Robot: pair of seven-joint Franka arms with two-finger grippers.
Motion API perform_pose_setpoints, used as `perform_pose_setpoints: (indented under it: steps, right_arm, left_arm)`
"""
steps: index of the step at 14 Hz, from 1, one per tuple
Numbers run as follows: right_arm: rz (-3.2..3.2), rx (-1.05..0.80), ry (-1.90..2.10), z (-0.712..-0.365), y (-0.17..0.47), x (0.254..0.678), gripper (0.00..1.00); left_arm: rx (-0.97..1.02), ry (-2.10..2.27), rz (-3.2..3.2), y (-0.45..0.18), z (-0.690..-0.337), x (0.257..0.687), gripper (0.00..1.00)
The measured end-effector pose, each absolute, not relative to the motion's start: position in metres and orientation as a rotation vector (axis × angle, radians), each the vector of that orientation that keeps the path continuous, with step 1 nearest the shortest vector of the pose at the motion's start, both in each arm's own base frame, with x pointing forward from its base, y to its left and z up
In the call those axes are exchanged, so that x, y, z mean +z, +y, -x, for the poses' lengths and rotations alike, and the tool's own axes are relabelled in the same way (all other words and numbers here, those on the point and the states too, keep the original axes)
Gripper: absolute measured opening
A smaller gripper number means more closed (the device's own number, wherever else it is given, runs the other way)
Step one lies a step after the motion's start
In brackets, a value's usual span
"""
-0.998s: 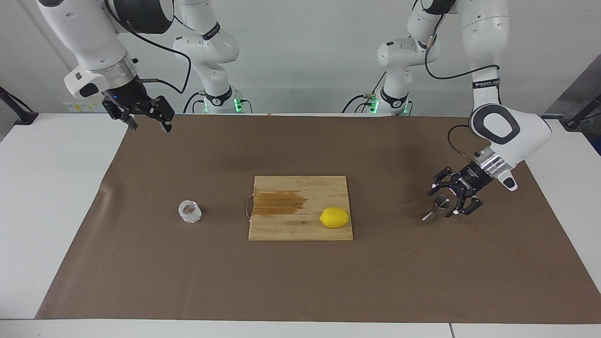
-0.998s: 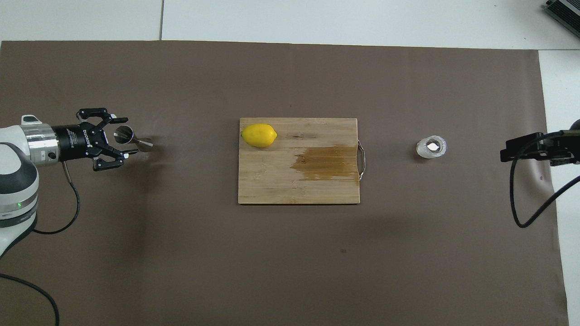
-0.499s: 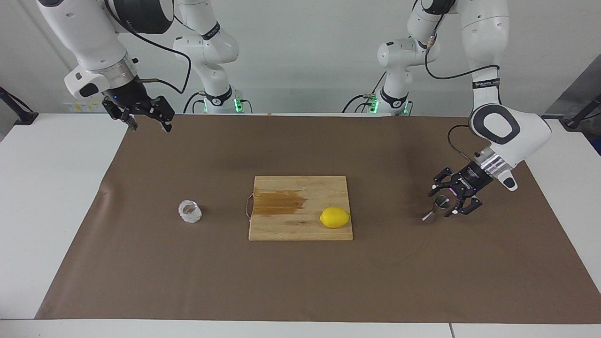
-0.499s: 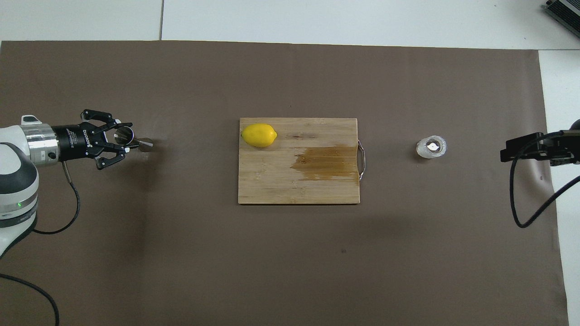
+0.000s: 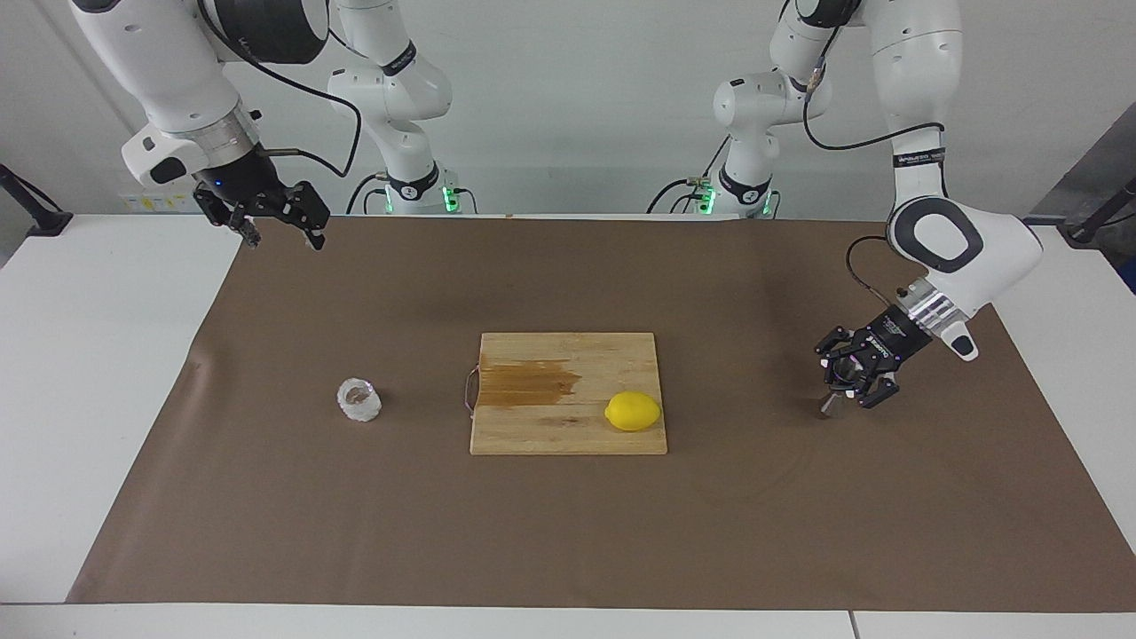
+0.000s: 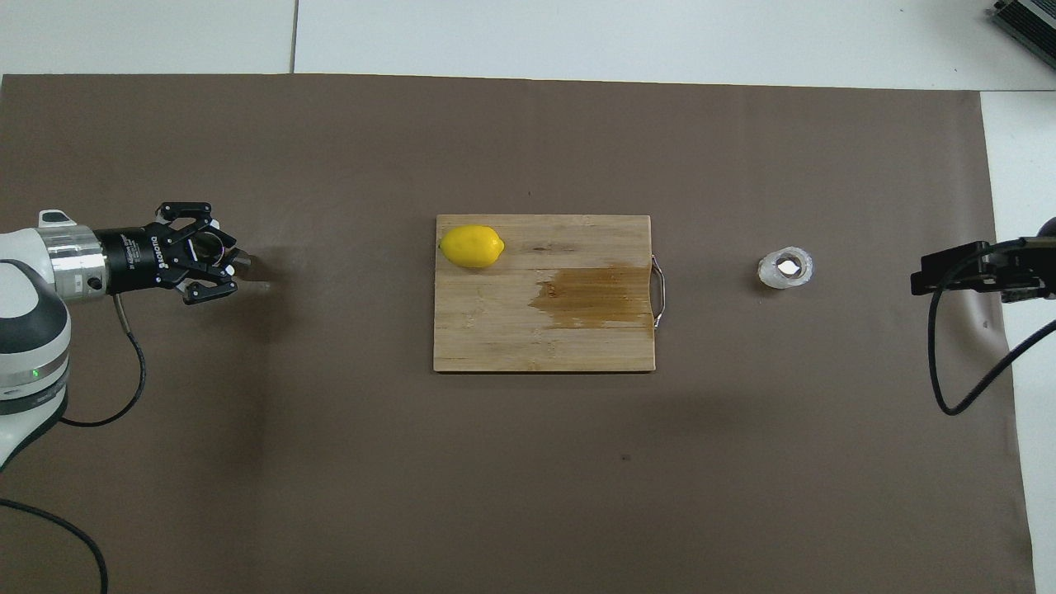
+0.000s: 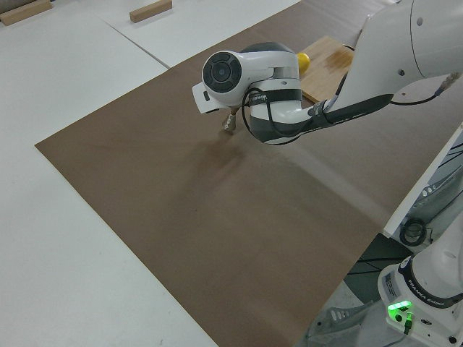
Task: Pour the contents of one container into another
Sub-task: 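Lift the metal cup with the left gripper over the wooden board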
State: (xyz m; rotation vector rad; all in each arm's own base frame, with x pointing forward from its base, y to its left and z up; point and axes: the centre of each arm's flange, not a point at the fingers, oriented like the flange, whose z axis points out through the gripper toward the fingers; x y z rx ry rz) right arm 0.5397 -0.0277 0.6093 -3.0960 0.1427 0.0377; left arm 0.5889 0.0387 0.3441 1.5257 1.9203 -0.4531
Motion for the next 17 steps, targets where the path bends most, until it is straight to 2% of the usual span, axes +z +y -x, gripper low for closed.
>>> perform_pose_setpoints:
  steps: [7,10,17]
  right_arm:
    - [3.096,0.038,0.143,-0.54,-0.028,0.609,1.0]
    - [3.096,0.038,0.143,-0.54,-0.028,0.609,1.0]
    - [3.096,0.038,0.143,-0.54,-0.028,0.609,1.0]
  left_arm:
    - [-0.464,1.932,-1.51,0.035,-0.59,0.347,0.1]
    - [-0.512,1.964,-1.451,0.022,-0.596,0.363,0.1]
    - [-0.661,1.924,-1.447,-0.084,-0.603,0.419,0.1]
